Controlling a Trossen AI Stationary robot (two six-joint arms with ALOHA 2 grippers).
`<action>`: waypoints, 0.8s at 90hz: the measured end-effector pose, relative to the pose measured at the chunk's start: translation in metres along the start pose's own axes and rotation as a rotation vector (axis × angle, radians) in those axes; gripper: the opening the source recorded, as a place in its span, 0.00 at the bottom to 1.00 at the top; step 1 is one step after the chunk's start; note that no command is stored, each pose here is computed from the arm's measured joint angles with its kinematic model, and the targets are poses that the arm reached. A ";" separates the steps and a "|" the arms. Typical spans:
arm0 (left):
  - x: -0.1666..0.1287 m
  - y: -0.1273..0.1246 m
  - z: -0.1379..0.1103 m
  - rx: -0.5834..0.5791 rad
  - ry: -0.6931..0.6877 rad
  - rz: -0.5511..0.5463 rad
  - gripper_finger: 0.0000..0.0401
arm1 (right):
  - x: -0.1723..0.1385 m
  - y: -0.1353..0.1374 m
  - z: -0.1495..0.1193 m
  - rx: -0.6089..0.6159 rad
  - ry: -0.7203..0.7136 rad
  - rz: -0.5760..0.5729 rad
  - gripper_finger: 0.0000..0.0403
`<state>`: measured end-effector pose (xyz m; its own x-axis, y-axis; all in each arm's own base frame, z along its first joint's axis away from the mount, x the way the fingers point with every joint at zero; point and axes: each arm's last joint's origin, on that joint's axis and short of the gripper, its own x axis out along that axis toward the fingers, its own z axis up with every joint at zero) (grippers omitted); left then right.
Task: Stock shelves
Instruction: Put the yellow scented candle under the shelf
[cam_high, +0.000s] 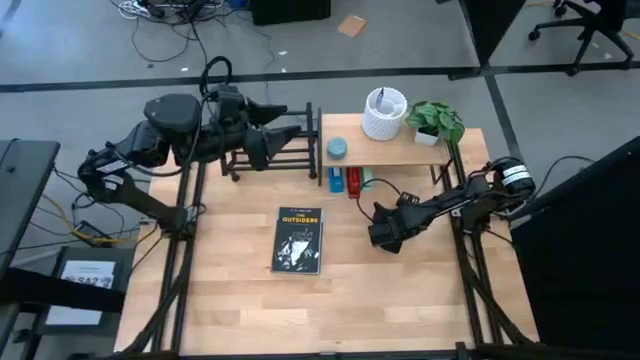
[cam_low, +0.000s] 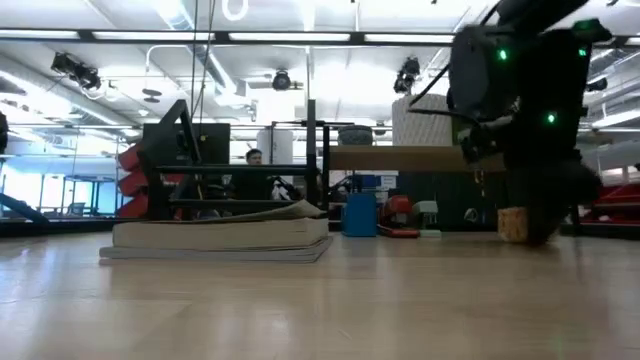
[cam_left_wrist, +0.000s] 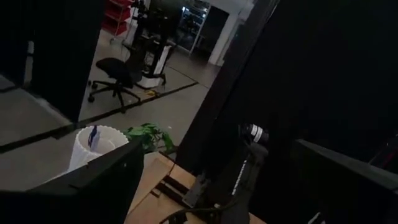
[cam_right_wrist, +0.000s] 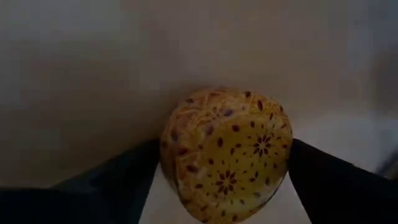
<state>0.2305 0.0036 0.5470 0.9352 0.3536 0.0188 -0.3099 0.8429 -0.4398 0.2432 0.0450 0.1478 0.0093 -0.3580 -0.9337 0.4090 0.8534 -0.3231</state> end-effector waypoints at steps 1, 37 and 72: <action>0.000 0.000 0.000 0.000 0.000 0.000 0.95 | -0.001 0.000 0.001 0.000 -0.002 0.005 0.82; 0.000 0.000 0.000 0.002 0.004 0.001 0.95 | -0.011 0.011 -0.002 0.019 0.066 0.153 0.88; 0.000 0.000 0.000 0.002 0.005 0.001 0.95 | -0.059 0.018 -0.030 0.305 0.188 0.492 0.84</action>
<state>0.2305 0.0037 0.5465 0.9356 0.3527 0.0139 -0.3115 0.8434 -0.4378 0.2224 0.0929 0.1924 0.1138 0.1480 -0.9824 0.6406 0.7449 0.1864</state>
